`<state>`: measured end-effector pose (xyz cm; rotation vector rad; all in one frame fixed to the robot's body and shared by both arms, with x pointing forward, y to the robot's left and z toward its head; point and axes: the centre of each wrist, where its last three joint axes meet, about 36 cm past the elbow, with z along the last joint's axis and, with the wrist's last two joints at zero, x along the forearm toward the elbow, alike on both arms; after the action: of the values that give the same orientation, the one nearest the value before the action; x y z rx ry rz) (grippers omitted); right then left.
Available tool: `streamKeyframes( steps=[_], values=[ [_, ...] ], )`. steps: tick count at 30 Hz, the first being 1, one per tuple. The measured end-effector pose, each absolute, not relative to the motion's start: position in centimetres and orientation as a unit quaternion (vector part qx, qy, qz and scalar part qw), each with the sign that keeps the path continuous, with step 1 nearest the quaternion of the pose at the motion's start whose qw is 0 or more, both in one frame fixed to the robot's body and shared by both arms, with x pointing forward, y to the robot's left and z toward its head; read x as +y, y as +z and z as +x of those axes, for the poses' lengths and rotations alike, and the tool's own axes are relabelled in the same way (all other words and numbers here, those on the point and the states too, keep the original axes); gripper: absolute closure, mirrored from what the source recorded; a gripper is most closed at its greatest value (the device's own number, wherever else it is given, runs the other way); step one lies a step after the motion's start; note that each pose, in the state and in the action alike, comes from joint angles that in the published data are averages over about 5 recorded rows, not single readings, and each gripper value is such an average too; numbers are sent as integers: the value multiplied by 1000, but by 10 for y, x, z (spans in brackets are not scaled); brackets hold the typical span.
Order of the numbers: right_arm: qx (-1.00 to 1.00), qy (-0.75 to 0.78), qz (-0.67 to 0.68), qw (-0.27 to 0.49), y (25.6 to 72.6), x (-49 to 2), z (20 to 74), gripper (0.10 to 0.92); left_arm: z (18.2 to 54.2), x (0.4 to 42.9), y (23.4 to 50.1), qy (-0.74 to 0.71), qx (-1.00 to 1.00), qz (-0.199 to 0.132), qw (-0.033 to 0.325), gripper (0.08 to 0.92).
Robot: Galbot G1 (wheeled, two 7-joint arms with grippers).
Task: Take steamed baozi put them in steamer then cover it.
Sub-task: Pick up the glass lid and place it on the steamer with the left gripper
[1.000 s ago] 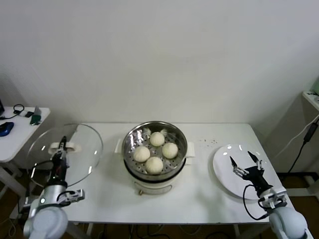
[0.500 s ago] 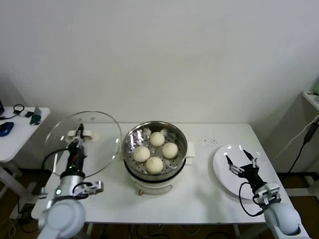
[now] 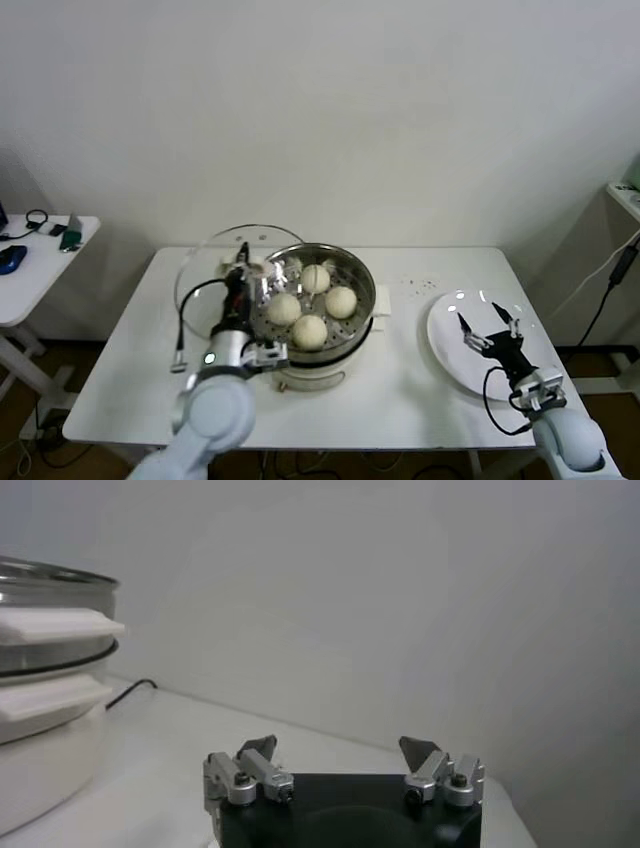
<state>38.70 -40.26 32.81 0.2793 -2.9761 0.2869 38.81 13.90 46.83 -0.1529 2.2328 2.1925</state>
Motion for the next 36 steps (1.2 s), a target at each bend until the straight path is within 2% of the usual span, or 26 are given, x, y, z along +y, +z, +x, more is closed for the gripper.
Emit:
streamKeyframes(
  steps=[16, 36],
  values=[
    [-989, 104, 77, 73, 323, -417, 380, 200, 405, 52, 454, 676, 737, -4, -7, 850],
    [-989, 107, 76, 72, 321, -422, 379, 200, 422, 35, 430, 692, 721, -9, -14, 850]
  ],
)
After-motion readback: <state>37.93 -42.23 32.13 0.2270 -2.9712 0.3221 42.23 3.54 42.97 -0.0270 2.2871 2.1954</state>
